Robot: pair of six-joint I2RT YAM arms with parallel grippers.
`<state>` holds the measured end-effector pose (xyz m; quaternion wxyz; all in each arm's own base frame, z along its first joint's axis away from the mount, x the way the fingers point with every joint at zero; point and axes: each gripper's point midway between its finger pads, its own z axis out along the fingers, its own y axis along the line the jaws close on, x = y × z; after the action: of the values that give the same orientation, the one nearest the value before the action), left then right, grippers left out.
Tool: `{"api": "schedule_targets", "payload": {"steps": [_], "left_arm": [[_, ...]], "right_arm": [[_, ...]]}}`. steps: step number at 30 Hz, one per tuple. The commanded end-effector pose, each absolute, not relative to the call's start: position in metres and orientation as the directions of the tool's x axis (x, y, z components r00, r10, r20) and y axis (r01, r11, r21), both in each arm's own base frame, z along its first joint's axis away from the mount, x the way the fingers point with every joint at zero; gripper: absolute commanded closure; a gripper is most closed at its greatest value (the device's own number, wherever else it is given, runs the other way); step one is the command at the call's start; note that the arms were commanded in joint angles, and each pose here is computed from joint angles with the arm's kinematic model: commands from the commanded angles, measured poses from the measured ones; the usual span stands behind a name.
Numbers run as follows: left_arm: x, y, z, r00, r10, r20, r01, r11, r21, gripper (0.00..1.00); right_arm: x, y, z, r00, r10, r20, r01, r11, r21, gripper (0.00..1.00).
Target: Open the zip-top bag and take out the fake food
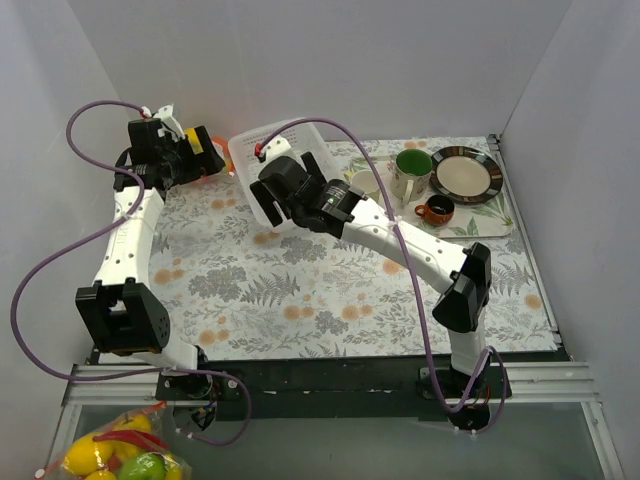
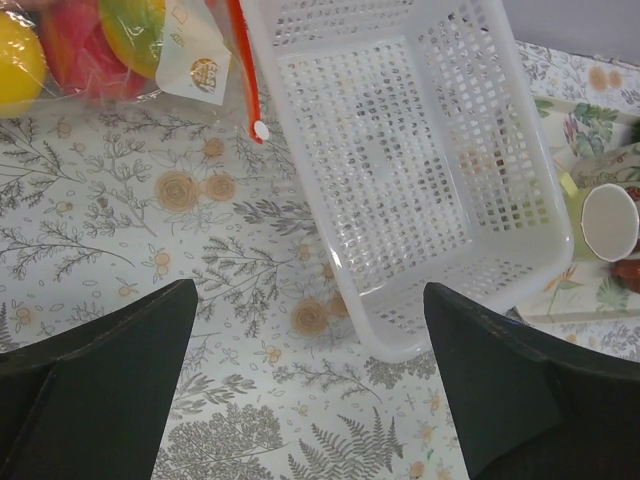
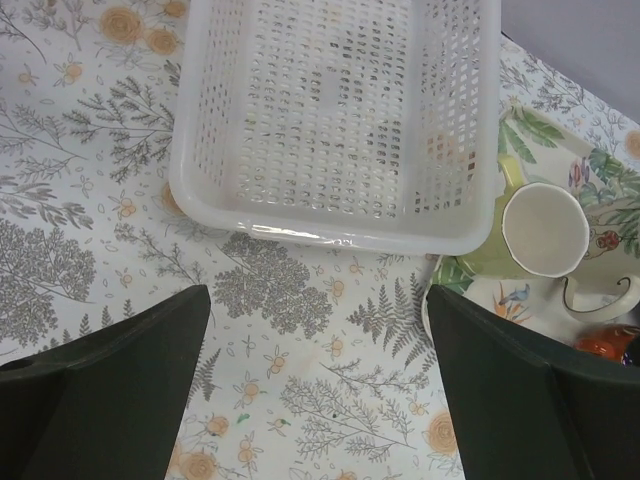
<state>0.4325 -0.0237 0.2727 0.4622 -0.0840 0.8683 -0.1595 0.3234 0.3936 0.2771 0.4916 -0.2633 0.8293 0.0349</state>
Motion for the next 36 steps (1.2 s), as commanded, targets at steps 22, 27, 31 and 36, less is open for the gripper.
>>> {"api": "schedule_targets", "payload": {"steps": [22, 27, 31, 36], "left_arm": [[0.558, 0.104, 0.203, -0.403, -0.598, -0.693, -0.381, 0.798, -0.467, 0.02], [0.583, 0.112, 0.176, -0.424, -0.587, -0.690, -0.386, 0.806, -0.449, 0.02], [0.599, 0.121, 0.172, -0.416, -0.562, -0.715, -0.382, 0.822, -0.423, 0.02], [0.596, 0.132, 0.138, -0.440, -0.544, -0.714, -0.415, 0.829, -0.376, 0.05]], "right_arm": [[0.388, 0.449, 0.176, -0.330, -0.419, -0.846, -0.684, 0.724, -0.092, 0.05], [0.398, 0.449, 0.155, -0.347, -0.415, -0.841, -0.699, 0.712, -0.063, 0.05], [0.407, 0.447, 0.136, -0.349, -0.445, -0.825, -0.726, 0.685, -0.063, 0.04], [0.397, 0.440, 0.106, -0.404, -0.460, -0.790, -0.746, 0.666, -0.007, 0.17]]}}
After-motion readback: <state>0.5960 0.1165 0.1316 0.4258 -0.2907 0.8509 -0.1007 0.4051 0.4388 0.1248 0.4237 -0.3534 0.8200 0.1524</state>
